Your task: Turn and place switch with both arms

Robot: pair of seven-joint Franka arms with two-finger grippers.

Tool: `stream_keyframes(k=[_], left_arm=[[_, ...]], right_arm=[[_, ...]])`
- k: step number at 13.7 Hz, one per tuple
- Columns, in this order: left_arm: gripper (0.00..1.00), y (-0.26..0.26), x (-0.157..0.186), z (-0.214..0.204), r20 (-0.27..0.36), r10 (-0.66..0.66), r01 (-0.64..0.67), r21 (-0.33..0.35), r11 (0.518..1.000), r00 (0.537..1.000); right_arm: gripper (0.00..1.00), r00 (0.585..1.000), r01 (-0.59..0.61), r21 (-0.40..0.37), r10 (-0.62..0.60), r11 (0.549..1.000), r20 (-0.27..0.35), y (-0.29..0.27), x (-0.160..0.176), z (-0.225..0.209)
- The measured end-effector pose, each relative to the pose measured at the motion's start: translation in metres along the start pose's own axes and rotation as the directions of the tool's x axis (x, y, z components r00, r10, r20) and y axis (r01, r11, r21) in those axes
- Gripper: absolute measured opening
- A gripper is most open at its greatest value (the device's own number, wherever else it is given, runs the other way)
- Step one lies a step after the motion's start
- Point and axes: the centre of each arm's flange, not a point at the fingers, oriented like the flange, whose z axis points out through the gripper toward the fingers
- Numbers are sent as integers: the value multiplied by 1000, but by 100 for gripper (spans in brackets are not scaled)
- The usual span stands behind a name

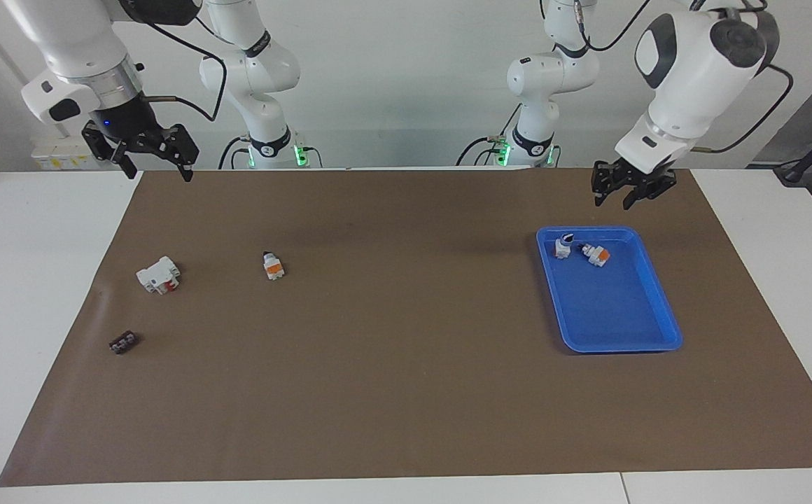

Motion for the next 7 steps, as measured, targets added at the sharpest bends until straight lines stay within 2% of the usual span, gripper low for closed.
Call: stream_keyframes(k=[1,3,5,7], left_arm=[[58,1,-5,-20,5,2,-2,-2,1000,1000],[75,1,-8,-47,-13,3,-3,-1,1000,1000],[96,1,-5,-53,-28,3,-3,-6,1000,1000],[100,2,0,-53,-43,-14,13,-22,1000,999]], right_arm=[[100,1000,0,0,0,1000,0,0,0,0],[100,1000,1,0,-1,1000,0,0,0,0],[100,1000,1,0,-1,1000,0,0,0,0],[100,1000,1,0,-1,1000,0,0,0,0]])
